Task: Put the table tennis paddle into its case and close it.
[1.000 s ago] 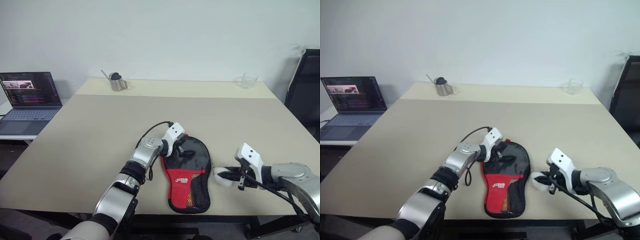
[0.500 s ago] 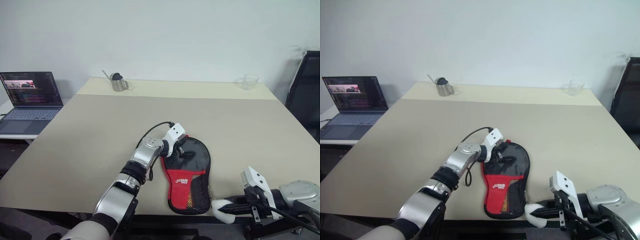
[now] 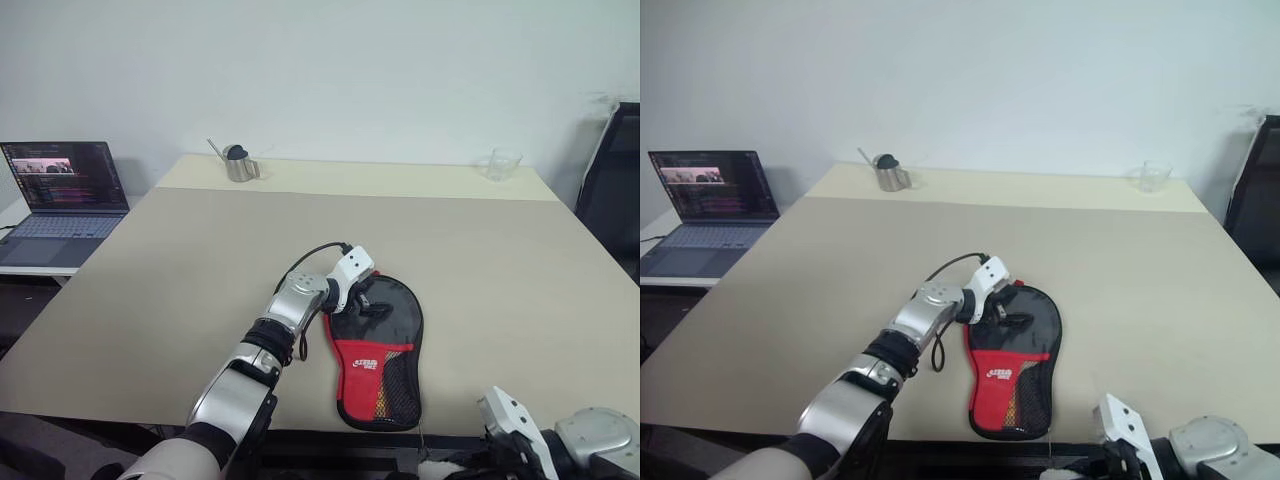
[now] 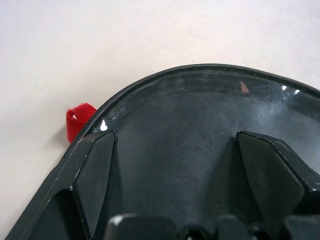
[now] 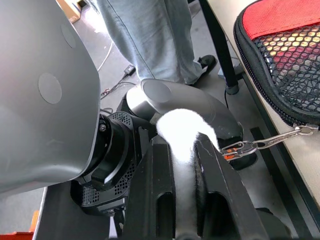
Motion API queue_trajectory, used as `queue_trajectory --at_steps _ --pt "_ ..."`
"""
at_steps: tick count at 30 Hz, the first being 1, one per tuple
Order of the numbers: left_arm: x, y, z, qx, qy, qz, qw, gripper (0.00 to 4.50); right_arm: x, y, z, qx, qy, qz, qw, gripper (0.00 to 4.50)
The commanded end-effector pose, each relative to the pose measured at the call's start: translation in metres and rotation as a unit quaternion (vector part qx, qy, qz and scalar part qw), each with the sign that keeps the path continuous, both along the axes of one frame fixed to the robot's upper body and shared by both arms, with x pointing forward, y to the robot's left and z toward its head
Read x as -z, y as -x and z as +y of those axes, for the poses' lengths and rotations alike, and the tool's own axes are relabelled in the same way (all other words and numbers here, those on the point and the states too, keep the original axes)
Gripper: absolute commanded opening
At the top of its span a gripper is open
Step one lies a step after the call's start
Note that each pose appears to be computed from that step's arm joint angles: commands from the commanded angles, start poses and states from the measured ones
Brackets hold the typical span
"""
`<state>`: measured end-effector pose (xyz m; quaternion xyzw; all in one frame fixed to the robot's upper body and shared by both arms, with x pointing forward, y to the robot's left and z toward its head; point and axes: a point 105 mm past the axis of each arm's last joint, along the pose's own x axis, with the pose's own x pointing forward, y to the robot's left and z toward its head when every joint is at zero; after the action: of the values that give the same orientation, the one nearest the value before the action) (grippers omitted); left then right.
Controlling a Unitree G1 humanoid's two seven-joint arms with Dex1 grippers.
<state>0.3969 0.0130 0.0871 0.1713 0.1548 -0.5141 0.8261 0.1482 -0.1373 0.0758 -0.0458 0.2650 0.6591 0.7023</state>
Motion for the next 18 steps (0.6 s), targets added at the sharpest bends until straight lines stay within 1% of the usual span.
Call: queue_trajectory --at_steps 1,2,4,6,14,15,18 --pt "0.037 0.007 0.018 -0.021 -0.045 0.053 0.997 4.26 -0.006 -0.011 -0.002 0.005 -0.018 -0.02 1.0 0.07" --pt "0.037 0.007 0.018 -0.02 -0.046 0.054 0.997 4.26 -0.006 -0.011 -0.004 0.003 -0.014 -0.021 1.0 0.07" --pt "0.038 0.007 0.019 -0.02 -0.047 0.054 0.997 4.26 -0.005 -0.011 -0.007 -0.002 -0.005 -0.011 1.0 0.81" --pt "0.038 0.007 0.019 -0.019 -0.048 0.054 0.997 4.26 -0.008 -0.008 -0.007 -0.007 -0.009 0.004 1.0 1.38" --pt "0.039 0.008 0.017 -0.018 -0.047 0.057 0.997 4.26 -0.029 -0.012 -0.002 -0.001 -0.003 -0.002 1.0 4.21" --pt "0.038 0.008 0.017 -0.019 -0.044 0.057 0.997 4.26 -0.031 -0.015 -0.004 0.005 0.003 -0.005 1.0 4.43" --pt "0.026 0.006 0.014 -0.014 -0.01 0.054 0.998 4.26 -0.042 -0.04 -0.019 0.053 0.024 -0.043 0.997 4.43"
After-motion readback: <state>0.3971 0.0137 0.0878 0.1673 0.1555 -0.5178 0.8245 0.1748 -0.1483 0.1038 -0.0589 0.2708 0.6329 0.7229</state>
